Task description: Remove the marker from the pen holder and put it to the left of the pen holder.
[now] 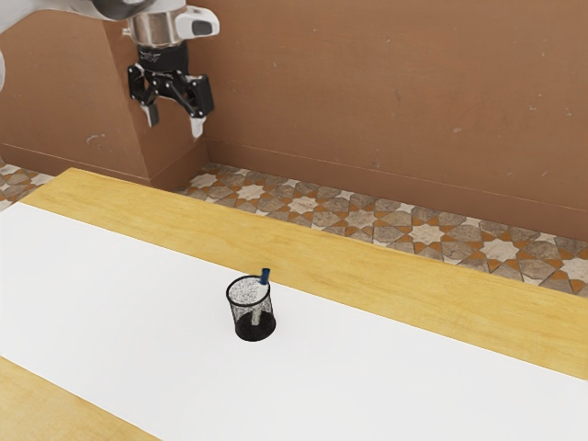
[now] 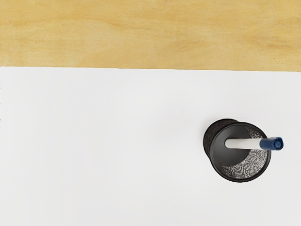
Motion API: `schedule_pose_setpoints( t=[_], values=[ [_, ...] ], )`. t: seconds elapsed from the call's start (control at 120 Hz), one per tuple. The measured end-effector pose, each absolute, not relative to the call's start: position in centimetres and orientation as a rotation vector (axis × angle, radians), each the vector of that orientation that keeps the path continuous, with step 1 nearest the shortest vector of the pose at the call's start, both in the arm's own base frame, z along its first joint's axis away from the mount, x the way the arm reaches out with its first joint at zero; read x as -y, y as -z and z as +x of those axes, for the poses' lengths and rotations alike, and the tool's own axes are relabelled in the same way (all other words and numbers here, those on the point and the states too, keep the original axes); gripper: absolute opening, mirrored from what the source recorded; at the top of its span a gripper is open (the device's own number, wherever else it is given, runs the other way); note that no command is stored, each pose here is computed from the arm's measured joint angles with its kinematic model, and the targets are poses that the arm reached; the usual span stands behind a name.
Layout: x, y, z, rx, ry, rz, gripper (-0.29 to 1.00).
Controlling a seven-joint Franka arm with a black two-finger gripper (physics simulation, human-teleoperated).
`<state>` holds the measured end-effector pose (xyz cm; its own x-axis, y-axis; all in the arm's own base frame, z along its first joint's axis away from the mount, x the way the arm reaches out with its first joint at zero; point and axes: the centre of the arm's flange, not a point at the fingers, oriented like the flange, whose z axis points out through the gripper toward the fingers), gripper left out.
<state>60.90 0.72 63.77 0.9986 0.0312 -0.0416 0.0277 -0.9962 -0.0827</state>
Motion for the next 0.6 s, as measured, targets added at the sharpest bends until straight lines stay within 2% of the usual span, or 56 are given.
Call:
schedule_pose_setpoints(
  t=[0.133, 0.2, 0.383, 0.6],
  values=[
    [0.0, -64.6, 61.7, 0.045, 0.063, -3.061, 0.70],
    [1.5, -62.2, 63.6, 0.001, 0.074, -3.084, 0.70],
    [2.4, -52.6, 68.2, -0.041, -0.032, -3.109, 0.70],
    [5.0, -44.9, 67.3, -0.067, -0.228, -3.127, 0.70]
  ],
)
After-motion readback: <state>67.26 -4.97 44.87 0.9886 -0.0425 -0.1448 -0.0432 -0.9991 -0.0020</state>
